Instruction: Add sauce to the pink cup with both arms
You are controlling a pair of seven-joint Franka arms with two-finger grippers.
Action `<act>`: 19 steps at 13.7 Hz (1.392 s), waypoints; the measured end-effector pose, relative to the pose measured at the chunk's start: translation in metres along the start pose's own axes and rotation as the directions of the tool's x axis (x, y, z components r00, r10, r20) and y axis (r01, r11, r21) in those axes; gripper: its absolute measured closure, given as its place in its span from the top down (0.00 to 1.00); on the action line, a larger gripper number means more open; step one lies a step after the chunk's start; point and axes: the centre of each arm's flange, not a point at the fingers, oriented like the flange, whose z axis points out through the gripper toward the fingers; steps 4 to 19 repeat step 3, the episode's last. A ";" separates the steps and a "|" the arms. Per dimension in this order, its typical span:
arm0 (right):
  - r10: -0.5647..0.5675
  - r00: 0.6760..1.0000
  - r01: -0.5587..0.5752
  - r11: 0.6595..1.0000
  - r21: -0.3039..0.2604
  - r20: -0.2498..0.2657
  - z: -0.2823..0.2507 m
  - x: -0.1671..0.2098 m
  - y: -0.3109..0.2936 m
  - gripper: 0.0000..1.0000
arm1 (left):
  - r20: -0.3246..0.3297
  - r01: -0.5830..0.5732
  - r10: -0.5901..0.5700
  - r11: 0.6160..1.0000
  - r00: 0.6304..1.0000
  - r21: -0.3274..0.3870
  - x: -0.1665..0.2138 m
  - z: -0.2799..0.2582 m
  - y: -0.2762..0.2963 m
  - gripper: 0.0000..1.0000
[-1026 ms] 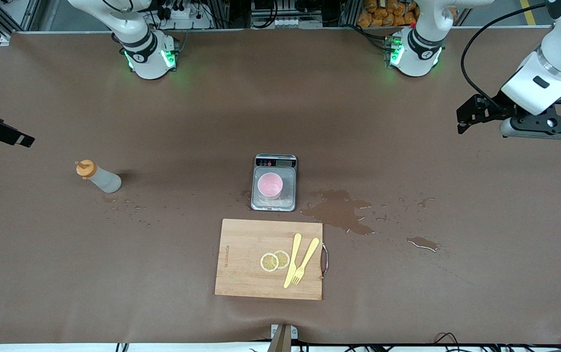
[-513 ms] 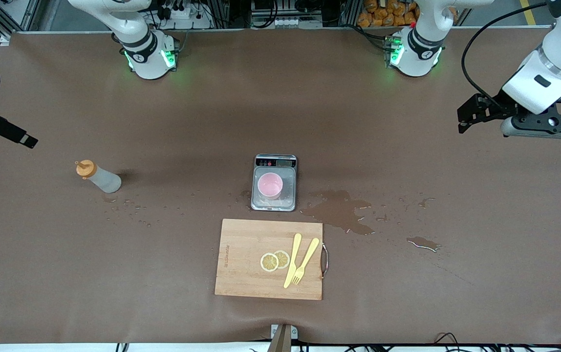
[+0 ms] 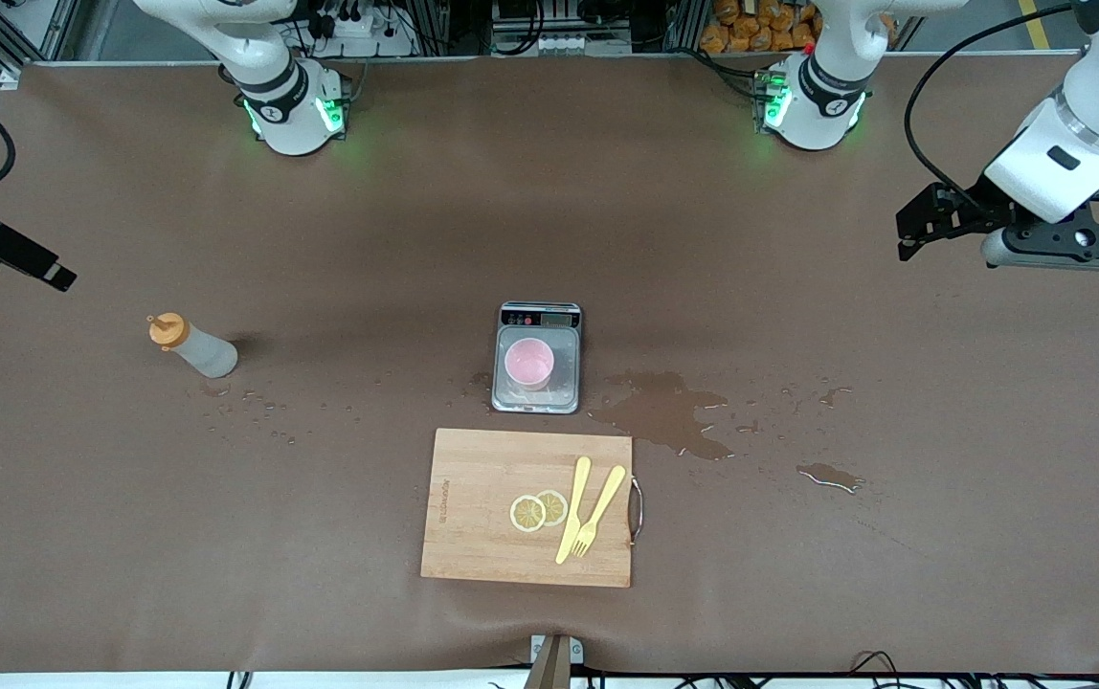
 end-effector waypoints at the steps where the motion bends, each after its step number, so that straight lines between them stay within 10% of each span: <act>1: -0.009 1.000 0.009 1.000 -0.005 -0.003 -0.001 0.000 0.001 1.00 | 0.000 0.000 0.000 1.000 1.000 0.000 -0.001 -0.001 0.000 1.00; 19: -0.062 0.998 0.062 0.998 -0.015 -0.010 -0.001 0.001 0.002 1.00 | 0.002 0.001 -0.001 1.000 1.000 0.000 -0.001 -0.001 0.000 1.00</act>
